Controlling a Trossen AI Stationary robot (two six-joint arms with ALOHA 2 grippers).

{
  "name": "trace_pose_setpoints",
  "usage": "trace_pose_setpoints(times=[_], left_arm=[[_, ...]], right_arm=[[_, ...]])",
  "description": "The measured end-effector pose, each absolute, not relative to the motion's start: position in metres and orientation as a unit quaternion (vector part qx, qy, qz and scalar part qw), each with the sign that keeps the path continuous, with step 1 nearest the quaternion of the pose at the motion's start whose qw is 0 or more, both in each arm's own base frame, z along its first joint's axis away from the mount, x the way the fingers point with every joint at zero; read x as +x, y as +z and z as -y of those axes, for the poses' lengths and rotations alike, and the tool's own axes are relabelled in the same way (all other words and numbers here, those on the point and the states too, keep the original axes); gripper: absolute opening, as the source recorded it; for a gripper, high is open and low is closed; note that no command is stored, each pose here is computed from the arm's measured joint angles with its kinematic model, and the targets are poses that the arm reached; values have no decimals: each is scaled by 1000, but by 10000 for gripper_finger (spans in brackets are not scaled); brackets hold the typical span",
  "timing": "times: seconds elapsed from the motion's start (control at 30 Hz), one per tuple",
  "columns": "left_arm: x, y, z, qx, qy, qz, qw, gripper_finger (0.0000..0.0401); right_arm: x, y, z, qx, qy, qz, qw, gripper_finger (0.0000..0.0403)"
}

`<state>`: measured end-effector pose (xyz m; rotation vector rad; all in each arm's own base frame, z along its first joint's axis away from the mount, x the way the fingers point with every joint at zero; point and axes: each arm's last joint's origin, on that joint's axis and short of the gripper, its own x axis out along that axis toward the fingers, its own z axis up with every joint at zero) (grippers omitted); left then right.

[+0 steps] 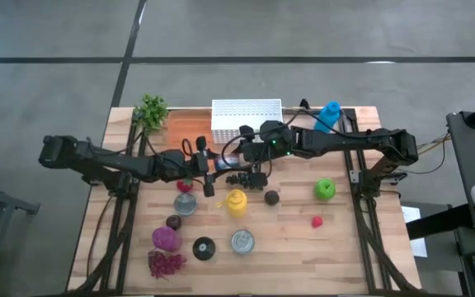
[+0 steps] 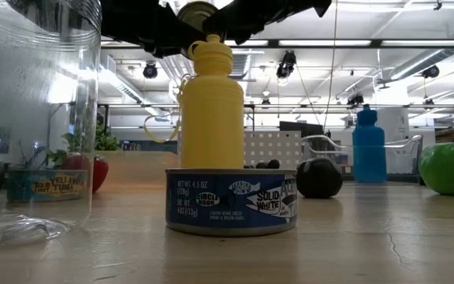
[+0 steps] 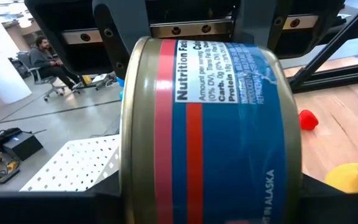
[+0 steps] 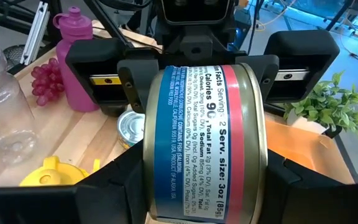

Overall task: Pick & Place Food Item
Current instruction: Put the blue-pink tuna can into the orange bin

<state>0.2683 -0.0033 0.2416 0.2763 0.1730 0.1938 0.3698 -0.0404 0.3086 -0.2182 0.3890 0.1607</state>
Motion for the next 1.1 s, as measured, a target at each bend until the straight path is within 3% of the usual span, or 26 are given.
trace_pose_setpoints(times=[0.2,1.1], left_arm=[[268,242,3,137,102,-87,981,182],[268,241,3,143,103,-94,980,181]], right_arm=[[370,309,41,-104,74,-192,973,195],[371,309,31,-129,86,-190,970,299]])
